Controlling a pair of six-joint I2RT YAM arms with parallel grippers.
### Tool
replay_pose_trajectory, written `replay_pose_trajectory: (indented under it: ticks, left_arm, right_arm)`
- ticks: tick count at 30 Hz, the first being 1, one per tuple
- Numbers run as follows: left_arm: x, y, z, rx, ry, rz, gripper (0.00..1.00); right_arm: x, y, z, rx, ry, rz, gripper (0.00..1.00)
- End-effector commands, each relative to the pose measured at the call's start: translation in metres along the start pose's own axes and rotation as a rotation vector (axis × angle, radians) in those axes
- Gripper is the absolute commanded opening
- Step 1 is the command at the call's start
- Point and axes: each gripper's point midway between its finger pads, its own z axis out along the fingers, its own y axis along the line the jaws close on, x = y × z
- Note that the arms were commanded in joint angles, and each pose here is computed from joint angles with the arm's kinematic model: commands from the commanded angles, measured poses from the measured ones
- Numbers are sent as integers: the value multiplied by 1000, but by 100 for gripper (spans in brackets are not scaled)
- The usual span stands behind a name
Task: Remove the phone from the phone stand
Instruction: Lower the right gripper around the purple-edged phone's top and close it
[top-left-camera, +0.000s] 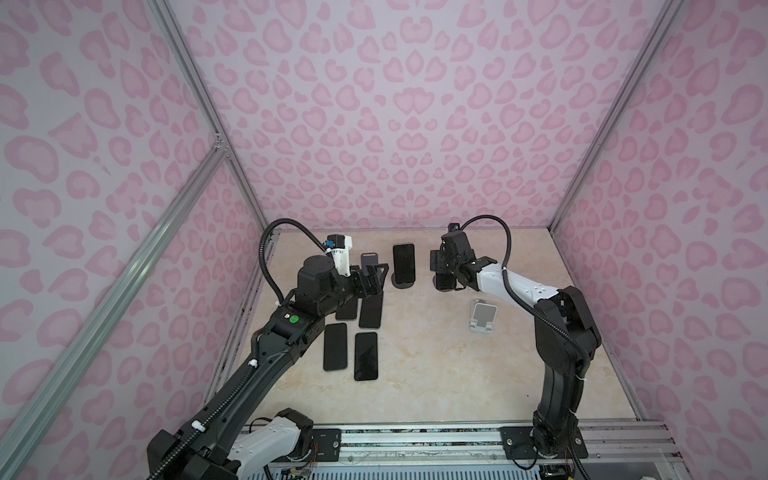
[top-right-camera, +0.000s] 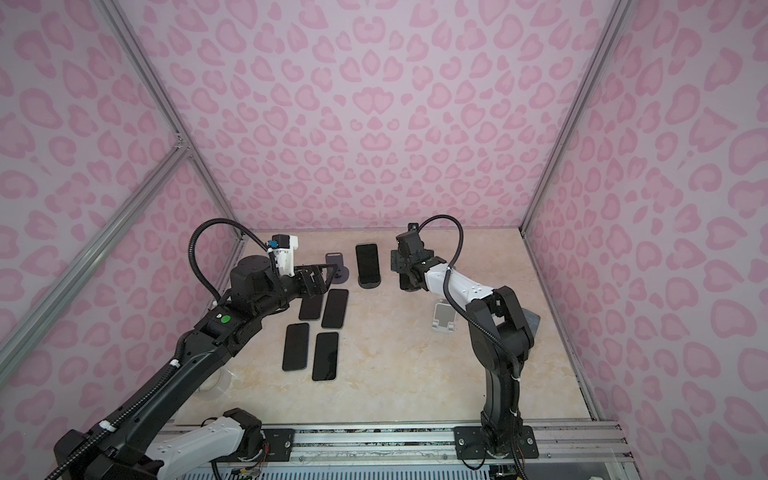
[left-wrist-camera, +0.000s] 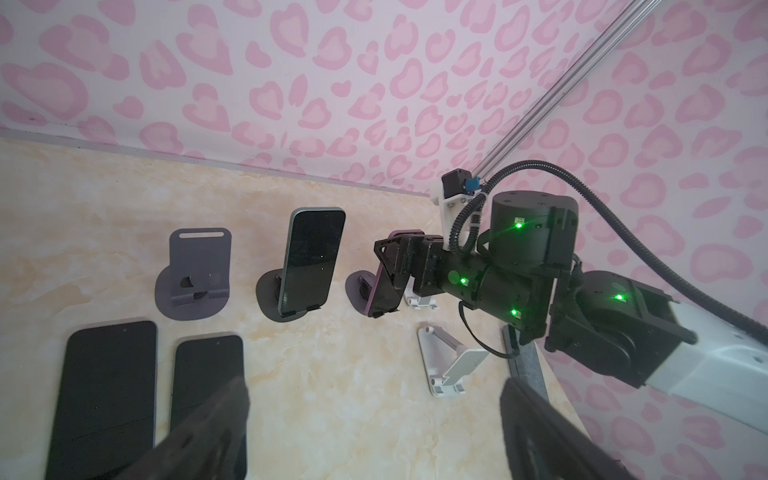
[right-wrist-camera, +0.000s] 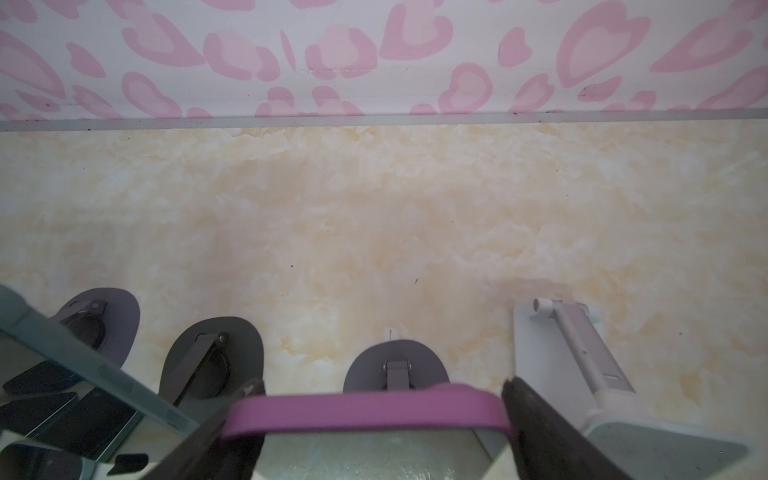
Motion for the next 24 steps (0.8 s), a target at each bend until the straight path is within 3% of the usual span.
replay_pose_trajectory:
  ticks: [1,13,24]
  left_arm:
    - [-11,-9,-2,40,-43,2,97]
    - [-9,-8,1,40,-32,-7,97]
    - [-11,-12,-2,54,-39,-9,97]
  right_arm:
    - [12,-1,8,13,22,19,86]
    - [11,-5,-4,9,-12,32,70]
    - [-11,3,-37,-28,-82,28,67]
